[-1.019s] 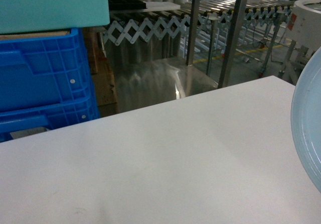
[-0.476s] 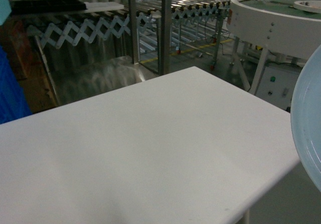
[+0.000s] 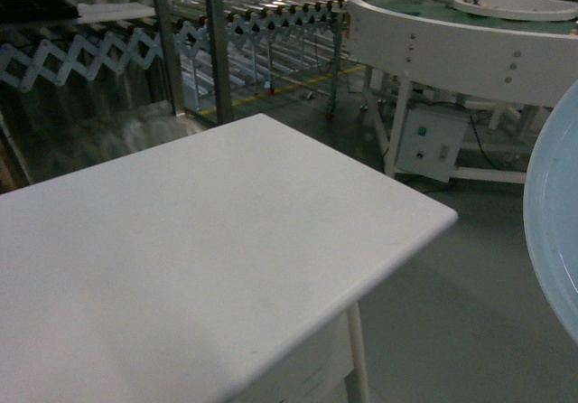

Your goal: Place blue tray on left shelf second layer neatly

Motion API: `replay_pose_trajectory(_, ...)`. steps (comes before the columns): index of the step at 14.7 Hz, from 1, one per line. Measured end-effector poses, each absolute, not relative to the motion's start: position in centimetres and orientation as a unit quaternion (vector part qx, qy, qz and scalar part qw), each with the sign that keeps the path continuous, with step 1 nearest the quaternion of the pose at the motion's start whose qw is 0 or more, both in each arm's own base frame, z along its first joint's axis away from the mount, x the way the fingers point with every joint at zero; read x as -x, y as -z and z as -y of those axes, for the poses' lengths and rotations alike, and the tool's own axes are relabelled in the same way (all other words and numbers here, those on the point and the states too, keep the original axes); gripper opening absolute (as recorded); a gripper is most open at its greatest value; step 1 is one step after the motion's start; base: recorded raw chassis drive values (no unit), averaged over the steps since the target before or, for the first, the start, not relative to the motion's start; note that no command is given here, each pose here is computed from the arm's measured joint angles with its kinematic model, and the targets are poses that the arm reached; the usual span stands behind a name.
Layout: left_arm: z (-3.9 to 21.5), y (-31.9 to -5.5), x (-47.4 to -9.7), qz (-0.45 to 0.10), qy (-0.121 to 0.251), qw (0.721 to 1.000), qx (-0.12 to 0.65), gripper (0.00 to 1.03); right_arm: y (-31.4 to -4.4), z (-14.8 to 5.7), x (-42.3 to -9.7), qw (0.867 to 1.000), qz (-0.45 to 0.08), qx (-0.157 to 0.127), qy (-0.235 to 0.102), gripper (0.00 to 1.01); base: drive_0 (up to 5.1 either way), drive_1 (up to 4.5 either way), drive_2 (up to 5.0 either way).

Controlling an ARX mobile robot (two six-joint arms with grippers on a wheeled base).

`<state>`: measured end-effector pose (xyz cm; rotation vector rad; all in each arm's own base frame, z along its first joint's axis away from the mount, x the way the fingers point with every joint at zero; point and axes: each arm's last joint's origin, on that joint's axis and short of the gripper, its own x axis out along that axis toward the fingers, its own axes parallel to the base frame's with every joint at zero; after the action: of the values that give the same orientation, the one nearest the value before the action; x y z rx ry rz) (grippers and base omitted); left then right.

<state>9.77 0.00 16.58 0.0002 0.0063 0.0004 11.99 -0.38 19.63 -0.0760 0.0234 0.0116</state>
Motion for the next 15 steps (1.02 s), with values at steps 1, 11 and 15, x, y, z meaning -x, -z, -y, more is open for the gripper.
replay_pose_trajectory(1,0.0,-16.61,-9.77,-0.001,0.0,1.0,0.0,0.98,-19.63,0.38,-11.99,0.999,-0.012,0.038,-0.006,0.02,3.2,-5.11,-3.0)
replay_pose_trajectory(11,0.0,-16.6,-9.77,-0.002,-0.001,1.0,0.0,0.98,-19.63,0.39,-11.99,0.999,-0.012,0.038,-0.005,0.02,3.2,-5.11,-3.0)
replay_pose_trajectory(15,-0.01,-16.59,-9.77,-0.003,-0.001,1.0,0.0,0.98,-19.64,0.38,-11.99,0.999,-0.011,0.038,-0.006,0.02,3.2,-5.11,-3.0)
